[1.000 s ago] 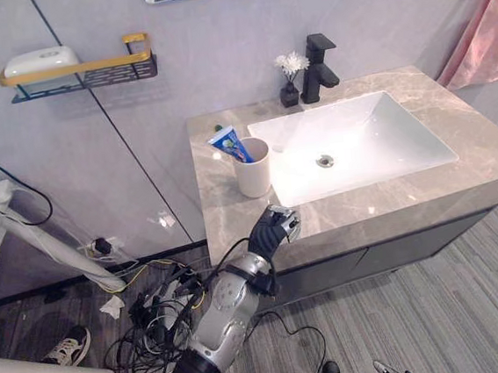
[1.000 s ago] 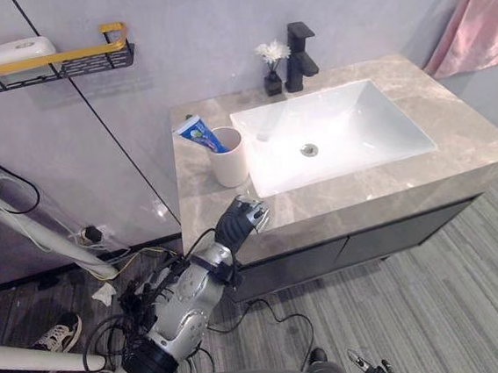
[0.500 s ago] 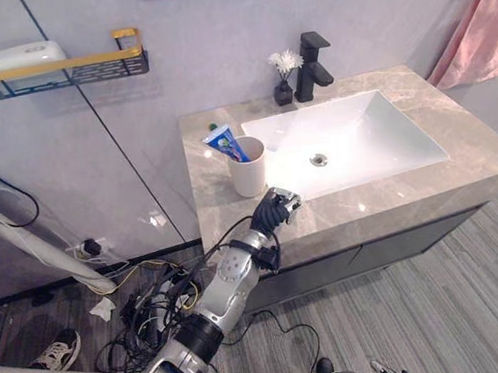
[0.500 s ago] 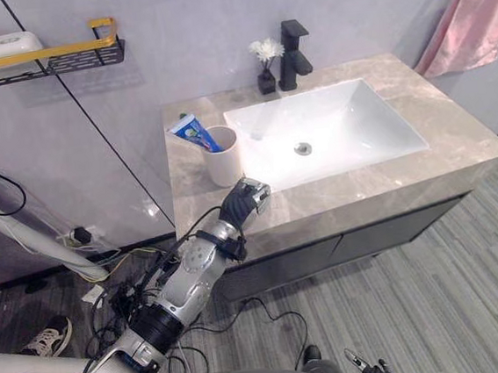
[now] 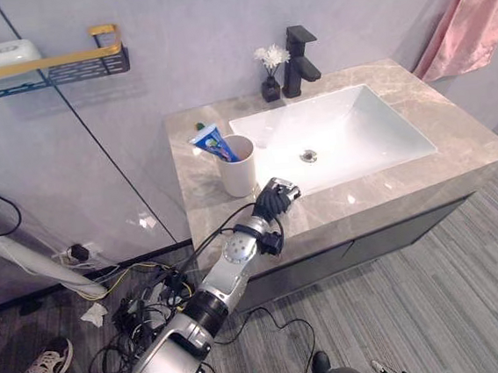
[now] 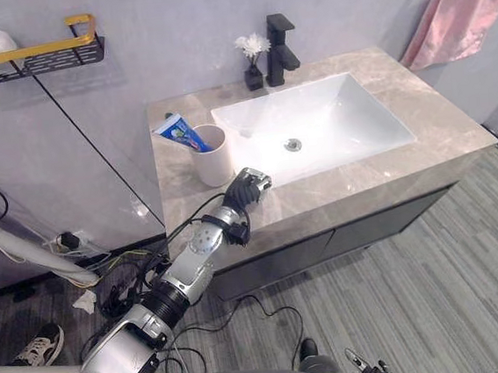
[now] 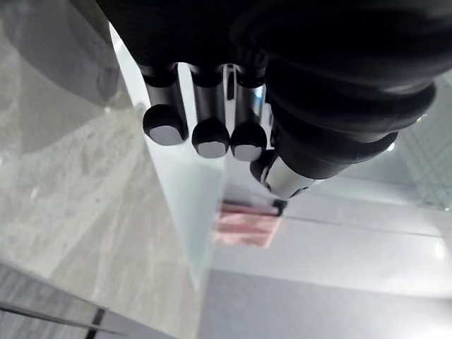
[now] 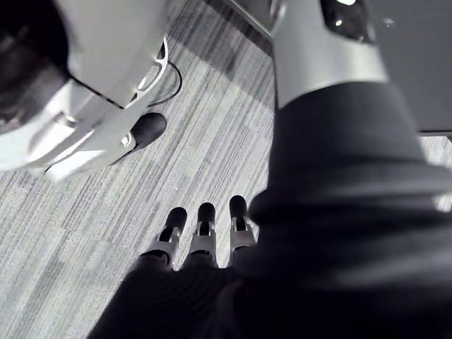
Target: Organize washtable
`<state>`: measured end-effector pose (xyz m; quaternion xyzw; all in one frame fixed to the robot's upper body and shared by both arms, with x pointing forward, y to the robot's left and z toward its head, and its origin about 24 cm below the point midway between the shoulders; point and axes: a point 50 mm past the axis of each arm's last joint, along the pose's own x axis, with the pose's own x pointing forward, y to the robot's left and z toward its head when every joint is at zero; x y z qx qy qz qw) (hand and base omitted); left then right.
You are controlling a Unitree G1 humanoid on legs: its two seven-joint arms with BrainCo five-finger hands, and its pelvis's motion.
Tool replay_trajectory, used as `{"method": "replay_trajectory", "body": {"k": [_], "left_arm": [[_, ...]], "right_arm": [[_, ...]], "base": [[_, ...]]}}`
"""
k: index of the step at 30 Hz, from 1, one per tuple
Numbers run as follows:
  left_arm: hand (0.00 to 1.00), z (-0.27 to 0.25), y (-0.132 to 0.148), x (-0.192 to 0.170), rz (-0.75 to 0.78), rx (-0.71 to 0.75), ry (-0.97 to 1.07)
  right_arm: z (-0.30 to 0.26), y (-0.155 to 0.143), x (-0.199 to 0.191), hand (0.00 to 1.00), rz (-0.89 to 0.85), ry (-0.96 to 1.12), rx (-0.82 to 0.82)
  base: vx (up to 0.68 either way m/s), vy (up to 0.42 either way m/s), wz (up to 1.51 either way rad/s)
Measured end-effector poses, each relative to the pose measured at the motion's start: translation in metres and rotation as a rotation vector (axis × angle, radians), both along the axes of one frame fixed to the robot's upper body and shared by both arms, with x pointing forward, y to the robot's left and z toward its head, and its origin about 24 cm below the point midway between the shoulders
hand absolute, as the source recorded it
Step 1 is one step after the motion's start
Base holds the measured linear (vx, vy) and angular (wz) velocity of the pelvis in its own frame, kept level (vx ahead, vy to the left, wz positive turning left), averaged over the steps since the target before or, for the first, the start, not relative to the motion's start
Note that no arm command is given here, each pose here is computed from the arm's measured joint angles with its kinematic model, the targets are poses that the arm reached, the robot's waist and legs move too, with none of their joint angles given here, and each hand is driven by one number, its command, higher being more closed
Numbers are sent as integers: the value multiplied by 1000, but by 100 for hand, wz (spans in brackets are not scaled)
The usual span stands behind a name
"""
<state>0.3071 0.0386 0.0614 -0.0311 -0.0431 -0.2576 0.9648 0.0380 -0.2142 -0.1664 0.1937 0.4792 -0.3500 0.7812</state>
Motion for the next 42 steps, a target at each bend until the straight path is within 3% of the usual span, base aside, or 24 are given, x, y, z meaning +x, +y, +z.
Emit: {"method": "replay_trajectory", "body": {"k": [5,16,30,42], "left_arm": [[100,0,4,10,33,54,-5],[100,16,35,29,195,26,-45],[100,21,60,36,283,23,-57],[100,22,76,40,307,155,-110]], "right_arm": [[0,0,-1,0,-8,0,1],[0,-1,-2,0,-22,-4,4],[1,-2,0,0,-12,-21,9],[1,-3,-1,0,-6,-29,13]], "base": [[-2,2,-7],[3,2,-2],[2,1,-1],[0,0,-5]]}}
